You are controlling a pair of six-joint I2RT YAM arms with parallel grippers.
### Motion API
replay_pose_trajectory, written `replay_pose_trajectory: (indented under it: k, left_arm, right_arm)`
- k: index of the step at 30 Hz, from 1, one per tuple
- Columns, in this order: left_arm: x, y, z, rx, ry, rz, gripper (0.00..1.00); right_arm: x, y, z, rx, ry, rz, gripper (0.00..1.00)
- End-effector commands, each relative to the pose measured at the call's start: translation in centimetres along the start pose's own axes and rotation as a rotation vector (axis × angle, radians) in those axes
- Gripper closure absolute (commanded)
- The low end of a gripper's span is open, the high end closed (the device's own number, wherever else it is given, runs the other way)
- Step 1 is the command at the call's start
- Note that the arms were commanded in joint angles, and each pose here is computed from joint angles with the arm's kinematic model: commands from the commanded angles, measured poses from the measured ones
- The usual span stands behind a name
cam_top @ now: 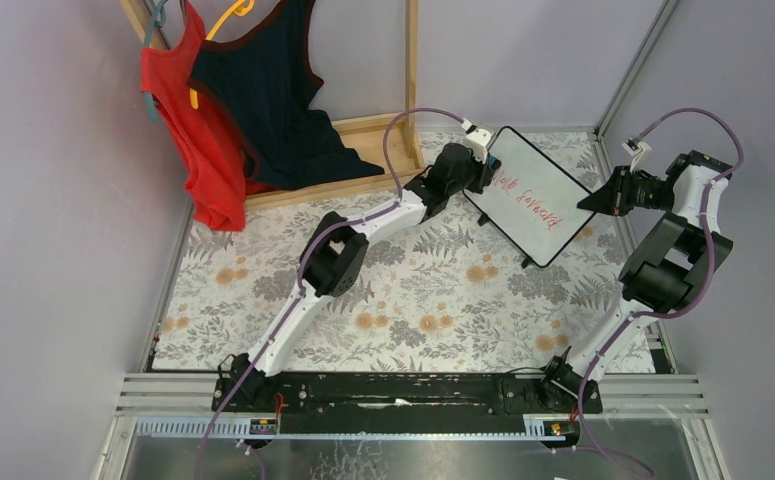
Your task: Erase the whiteboard
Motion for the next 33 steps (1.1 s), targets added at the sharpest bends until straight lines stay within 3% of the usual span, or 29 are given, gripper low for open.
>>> replay_pose_trajectory:
  k: [1, 20, 33]
  left_arm:
    - [-0.4, -0.4, 1.4, -0.054, -0.025, -0.031, 1.00]
    - [0.0, -1.5, -1.2, 0.005, -0.004, -0.081, 1.00]
    - [-1.7, -0.7, -6.8, 0.108, 0.004, -0.120, 1.00]
  right_arm:
    - [0.7, 0.0, 0.4, 0.009, -0.009, 0.049, 1.00]
    - [1.0, 0.0, 0.4, 0.000, -0.007, 0.064, 1.00]
    - [1.0, 0.0, 0.6, -0.007, -0.003, 0.058, 1.00]
Point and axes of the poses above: each gripper's point midway between its finger pads, its own y axis back along the fingers, its own z axis along the line the jaws close on, x = y × z, the point moved 9 cm from there along y, back along the fingers, and after that the axes turned 11 degrees about -y, right-handed, at the moved point
